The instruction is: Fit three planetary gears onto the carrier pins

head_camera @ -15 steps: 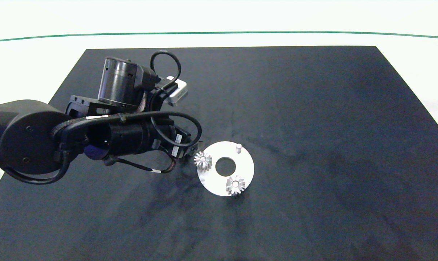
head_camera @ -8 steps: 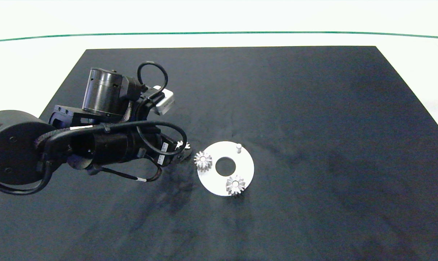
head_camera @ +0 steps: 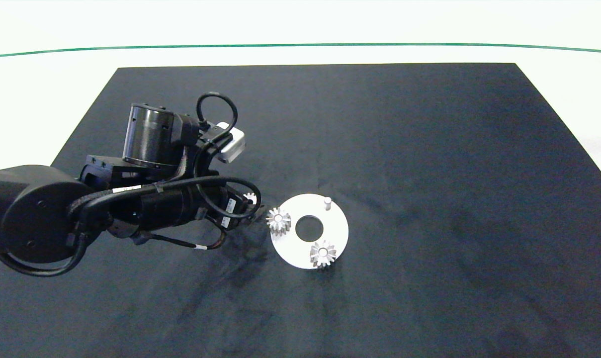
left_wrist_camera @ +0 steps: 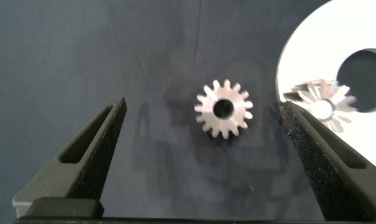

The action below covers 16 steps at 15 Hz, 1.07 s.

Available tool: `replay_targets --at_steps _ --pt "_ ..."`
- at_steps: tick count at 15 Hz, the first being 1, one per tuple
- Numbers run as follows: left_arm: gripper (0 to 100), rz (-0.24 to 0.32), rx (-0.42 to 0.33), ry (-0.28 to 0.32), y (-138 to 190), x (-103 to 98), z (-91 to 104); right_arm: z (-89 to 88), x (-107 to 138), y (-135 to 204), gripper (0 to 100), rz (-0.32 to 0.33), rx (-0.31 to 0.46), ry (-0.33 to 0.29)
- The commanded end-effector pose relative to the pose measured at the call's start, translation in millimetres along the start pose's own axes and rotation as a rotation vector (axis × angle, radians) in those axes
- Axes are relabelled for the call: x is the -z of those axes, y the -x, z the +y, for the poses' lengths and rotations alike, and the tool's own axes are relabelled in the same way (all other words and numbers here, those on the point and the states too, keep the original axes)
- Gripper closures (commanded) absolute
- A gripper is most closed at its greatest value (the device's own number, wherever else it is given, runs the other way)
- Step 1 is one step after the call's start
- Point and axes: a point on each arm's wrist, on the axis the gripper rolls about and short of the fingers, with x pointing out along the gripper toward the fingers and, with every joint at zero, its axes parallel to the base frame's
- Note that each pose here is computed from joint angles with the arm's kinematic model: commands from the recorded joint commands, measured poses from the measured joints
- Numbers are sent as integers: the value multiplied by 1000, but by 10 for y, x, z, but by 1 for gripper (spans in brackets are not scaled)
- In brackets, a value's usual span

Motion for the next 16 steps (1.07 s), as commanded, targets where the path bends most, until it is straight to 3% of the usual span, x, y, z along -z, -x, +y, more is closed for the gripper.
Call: replay_targets --at_steps 1,9,16 --pt "0 26 5 -19 -78 73 -26 2 1 -4 0 3 -1 3" --pt "0 51 24 -32 -99 150 -94 7 7 -11 0 7 -2 5" --pt "0 17 31 -35 -159 134 -155 3 5 -2 0 2 -2 4"
